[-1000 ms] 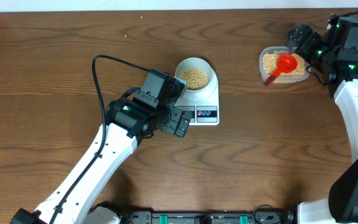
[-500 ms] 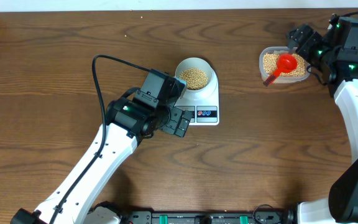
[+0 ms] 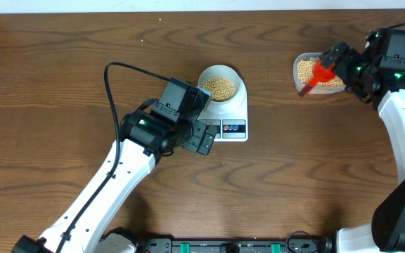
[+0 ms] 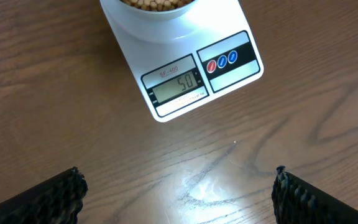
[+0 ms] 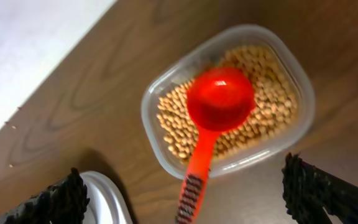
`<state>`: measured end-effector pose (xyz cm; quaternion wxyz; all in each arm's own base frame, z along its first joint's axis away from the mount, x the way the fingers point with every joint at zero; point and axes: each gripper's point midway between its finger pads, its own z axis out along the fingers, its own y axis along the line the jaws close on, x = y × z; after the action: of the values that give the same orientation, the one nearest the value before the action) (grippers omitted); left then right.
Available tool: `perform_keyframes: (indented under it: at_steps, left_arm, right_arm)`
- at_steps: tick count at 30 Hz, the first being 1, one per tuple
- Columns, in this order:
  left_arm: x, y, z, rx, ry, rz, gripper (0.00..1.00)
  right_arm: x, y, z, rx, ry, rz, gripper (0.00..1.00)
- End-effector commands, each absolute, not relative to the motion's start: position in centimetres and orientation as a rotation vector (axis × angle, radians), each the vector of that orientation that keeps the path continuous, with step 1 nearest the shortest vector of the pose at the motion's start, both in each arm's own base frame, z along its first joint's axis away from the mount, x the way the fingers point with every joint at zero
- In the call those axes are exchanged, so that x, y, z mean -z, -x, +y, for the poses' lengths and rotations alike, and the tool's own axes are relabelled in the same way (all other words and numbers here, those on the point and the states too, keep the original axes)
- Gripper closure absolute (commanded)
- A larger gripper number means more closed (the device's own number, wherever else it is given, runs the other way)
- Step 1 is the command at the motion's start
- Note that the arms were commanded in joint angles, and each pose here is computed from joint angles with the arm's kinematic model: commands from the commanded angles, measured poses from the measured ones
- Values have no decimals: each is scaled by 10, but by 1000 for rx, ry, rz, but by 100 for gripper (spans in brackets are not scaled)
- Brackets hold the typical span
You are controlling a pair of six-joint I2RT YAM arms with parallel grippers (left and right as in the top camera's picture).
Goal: Scoop item into bowl and weigh 50g on scale
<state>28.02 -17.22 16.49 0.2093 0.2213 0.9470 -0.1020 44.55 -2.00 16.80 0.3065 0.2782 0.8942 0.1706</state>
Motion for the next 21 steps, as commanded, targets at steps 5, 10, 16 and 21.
perform_keyframes:
  at_steps: [5,10,16,21]
  left_arm:
    - [-164,-280,-171,287,-619,2636,2]
    - [-164,-280,-171,287,-619,2636,2]
    - [-164,-280,-171,287,-619,2636,2]
    - [-164,-280,-171,287,-619,2636,2]
  right_arm:
    - [-208,-417,-35,-309,-695,2331,1]
    - [-269,-381,-37,-169,-439,2255,1]
    - [-317,-336,-30,-60,-189,2160,1]
    - [-335,-311,-25,24,-35,2006,1]
